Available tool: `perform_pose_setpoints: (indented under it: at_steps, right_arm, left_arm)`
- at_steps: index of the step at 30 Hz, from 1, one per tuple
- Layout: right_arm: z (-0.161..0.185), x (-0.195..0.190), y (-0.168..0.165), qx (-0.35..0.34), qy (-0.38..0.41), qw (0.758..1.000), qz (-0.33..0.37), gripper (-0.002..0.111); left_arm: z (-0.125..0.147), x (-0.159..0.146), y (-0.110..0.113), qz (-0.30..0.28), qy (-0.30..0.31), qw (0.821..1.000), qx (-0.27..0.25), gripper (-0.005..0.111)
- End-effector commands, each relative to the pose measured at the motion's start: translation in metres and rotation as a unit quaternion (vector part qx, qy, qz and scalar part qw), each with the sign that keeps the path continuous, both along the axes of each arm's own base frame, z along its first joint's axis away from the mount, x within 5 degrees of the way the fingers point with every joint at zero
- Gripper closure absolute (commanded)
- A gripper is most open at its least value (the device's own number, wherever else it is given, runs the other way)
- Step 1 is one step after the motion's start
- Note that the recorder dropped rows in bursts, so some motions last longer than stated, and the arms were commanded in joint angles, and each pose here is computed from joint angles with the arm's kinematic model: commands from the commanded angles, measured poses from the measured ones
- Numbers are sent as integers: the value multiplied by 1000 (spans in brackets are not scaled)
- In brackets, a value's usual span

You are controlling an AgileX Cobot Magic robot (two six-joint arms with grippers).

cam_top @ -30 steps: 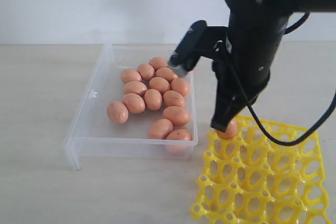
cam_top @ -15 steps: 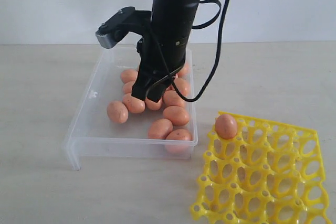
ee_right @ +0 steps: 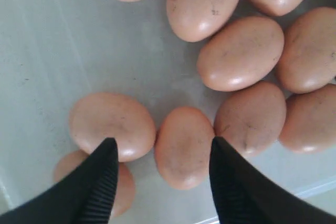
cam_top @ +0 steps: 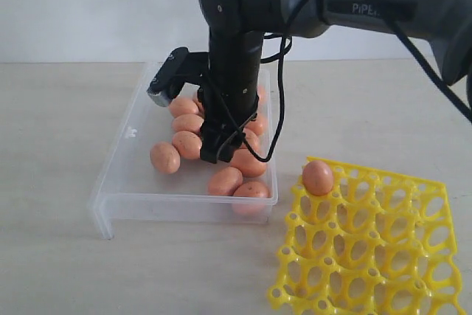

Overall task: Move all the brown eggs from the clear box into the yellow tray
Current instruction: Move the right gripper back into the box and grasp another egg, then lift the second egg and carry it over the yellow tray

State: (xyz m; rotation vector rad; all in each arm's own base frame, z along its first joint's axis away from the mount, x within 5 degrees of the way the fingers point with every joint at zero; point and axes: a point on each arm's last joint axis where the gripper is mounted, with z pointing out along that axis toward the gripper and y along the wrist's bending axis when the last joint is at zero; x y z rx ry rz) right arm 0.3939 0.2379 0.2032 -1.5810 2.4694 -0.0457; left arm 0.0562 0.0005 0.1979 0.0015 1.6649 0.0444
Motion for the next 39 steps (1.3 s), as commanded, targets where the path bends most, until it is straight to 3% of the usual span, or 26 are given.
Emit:
perform_pose_setpoints:
  at_steps: [1,12,20,24,26,28,29,35,39]
  right_arm:
    - [-1,9,-6,-22,-32,999,12,63]
    - [-13,22,-10,23,-39,999,-16,63]
    - [-49,9,-19,-22,17,1000,-11,63]
    - [-58,8,-19,-15,5,1000,-9,63]
    - [-58,10,-18,-7,-4,1000,-12,69]
    - [-58,9,-17,-7,-5,1000,-11,91]
    - [-57,9,-17,-6,-4,1000,-18,109]
    - [-40,7,-15,30,-7,997,-76,108]
    - [-1,3,-4,135,-29,984,-108,108]
  left_arm:
    - [-1,0,0,0,-2,1000,1,103]
    - [-1,0,0,0,-2,1000,1,103]
    - [-1,0,0,0,-2,1000,1,103]
    - [-1,0,0,0,-2,1000,1,103]
    - [-1,0,0,0,-2,1000,1,103]
    - [-1,0,0,0,-2,1000,1,103]
    - [-1,0,0,0,-2,1000,1,103]
    - [-1,0,0,0,-2,1000,1,103]
    - [-1,0,0,0,-2,1000,1,103]
